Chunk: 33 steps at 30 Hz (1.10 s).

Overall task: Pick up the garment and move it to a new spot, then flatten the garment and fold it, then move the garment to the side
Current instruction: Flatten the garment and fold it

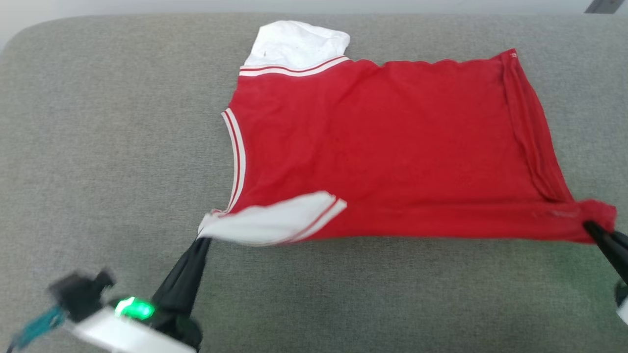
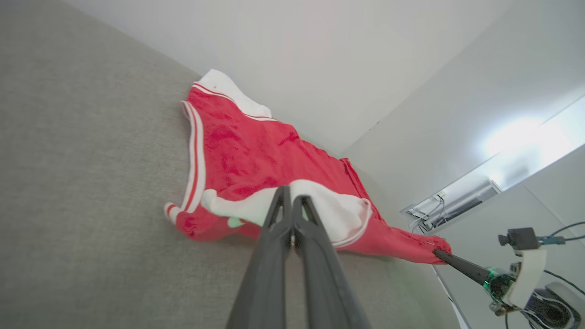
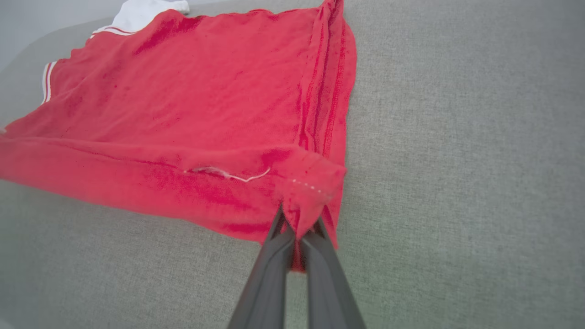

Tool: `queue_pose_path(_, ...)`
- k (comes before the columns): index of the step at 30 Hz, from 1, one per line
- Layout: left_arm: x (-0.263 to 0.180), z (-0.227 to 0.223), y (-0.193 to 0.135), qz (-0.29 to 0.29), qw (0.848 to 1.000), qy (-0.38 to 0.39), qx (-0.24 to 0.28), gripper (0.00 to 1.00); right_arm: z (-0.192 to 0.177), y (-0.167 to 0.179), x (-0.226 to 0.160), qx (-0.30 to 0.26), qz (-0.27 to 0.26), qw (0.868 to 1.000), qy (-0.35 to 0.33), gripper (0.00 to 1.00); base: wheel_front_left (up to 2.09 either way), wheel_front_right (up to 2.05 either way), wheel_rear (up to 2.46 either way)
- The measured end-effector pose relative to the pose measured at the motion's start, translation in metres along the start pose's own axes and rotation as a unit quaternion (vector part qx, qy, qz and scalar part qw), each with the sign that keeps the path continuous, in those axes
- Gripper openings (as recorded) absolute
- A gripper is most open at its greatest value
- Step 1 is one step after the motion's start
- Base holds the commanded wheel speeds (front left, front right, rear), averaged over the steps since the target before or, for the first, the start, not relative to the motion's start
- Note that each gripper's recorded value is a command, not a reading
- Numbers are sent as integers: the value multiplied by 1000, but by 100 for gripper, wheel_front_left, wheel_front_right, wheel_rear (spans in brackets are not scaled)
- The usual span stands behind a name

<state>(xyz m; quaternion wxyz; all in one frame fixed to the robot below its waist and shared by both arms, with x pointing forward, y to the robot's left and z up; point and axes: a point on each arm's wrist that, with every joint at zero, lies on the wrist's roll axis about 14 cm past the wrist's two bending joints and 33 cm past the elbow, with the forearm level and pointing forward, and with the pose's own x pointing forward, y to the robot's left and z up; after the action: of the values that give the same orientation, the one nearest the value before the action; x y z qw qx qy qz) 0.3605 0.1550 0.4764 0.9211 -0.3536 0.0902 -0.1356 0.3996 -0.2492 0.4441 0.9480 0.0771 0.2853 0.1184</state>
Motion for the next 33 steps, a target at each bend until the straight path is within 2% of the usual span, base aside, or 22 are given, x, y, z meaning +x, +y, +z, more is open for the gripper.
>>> queue_pose_path(5, 38, 5, -8, -32, 999, 11, 13, 0, 19, 9, 18, -8, 4, 1000, -11, 0, 0, 0, 0)
queue_pose_path(11, 81, 12, -1, -33, 999, 10, 22, 0, 31, 7, 49, -2, -3, 1000, -9, 0, 0, 0, 0)
queue_pose_path(14, 96, 13, 4, -27, 1000, 6, 9, 0, 33, -3, 62, 6, -16, 1000, -10, 0, 0, 0, 0)
queue_pose_path(19, 105, 9, 47, 39, 999, 6, 10, 0, 29, -12, 80, 41, -29, 999, -17, 0, 0, 0, 0)
queue_pose_path(25, 112, -11, 67, 72, 997, 26, 11, 0, 13, -16, 94, 72, -39, 997, -14, 0, 0, 0, 0)
queue_pose_path(29, 113, -16, 79, 88, 995, 41, 37, 0, 10, -18, 99, 78, -44, 996, -18, 0, 0, 0, 0)
queue_pose_path(30, 114, -17, 80, 89, 994, 44, 44, 13, 10, -18, 99, 76, -44, 996, -21, 7, 0, 0, 0)
queue_pose_path(31, 115, -18, 81, 88, 993, 49, 58, 38, 11, -19, 99, 76, -44, 996, -24, 37, 0, 0, 0)
queue_pose_path(32, 115, -14, 82, 87, 992, 50, 76, 100, 13, -19, 99, 76, -44, 996, -30, 53, 0, 0, 0)
queue_pose_path(33, 117, -9, 82, 85, 992, 46, 84, 100, 16, -19, 99, 76, -45, 995, -38, 100, 0, 0, 0)
